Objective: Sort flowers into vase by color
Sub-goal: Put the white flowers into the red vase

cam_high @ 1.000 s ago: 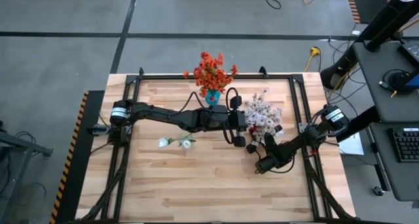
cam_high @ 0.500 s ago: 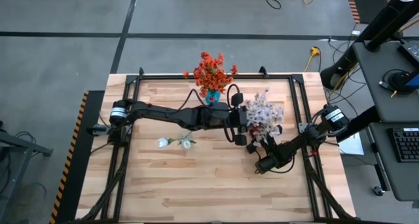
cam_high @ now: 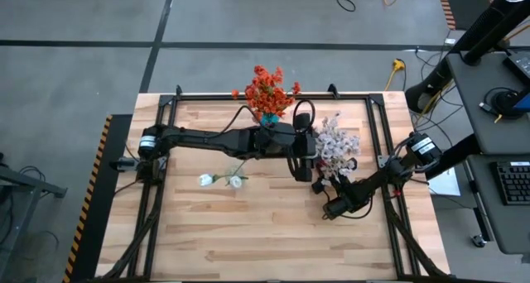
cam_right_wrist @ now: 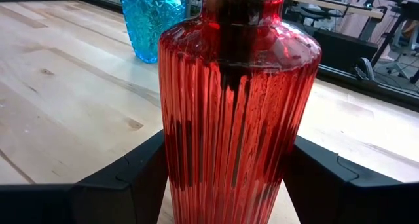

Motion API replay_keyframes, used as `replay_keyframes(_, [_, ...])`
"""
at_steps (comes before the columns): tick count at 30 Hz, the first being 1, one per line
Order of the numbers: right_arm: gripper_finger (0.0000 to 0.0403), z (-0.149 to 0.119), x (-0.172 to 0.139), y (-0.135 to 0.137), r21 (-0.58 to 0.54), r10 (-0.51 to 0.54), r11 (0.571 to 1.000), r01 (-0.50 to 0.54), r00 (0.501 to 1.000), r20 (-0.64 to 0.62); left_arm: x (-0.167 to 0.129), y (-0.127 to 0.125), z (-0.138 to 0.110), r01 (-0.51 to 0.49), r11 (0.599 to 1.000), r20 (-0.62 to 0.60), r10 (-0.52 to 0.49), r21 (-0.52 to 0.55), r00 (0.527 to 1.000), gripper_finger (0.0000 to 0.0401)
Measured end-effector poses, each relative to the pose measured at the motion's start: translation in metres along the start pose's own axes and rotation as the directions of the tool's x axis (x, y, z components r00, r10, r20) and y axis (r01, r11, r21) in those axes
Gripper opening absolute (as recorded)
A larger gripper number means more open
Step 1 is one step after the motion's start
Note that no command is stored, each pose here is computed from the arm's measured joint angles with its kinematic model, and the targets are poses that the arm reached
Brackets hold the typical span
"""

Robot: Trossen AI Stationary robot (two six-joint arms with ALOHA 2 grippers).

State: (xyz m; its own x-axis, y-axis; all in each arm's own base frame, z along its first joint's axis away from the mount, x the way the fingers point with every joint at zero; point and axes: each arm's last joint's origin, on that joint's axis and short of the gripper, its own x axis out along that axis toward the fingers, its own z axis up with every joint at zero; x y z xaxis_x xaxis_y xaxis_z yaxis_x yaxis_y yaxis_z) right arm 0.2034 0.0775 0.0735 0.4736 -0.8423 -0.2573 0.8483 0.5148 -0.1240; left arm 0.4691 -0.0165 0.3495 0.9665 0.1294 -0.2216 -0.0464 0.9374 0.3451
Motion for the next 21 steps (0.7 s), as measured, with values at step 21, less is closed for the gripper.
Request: replay_keyframes(21, [0.0245,0.0,0.0,0.0,0.019,-0.004,1.0,0.004,1.0,0.016,-0.031,0.013,0.046,0.061,0.993,-0.104,-0.051,0.097,0.993,0.022])
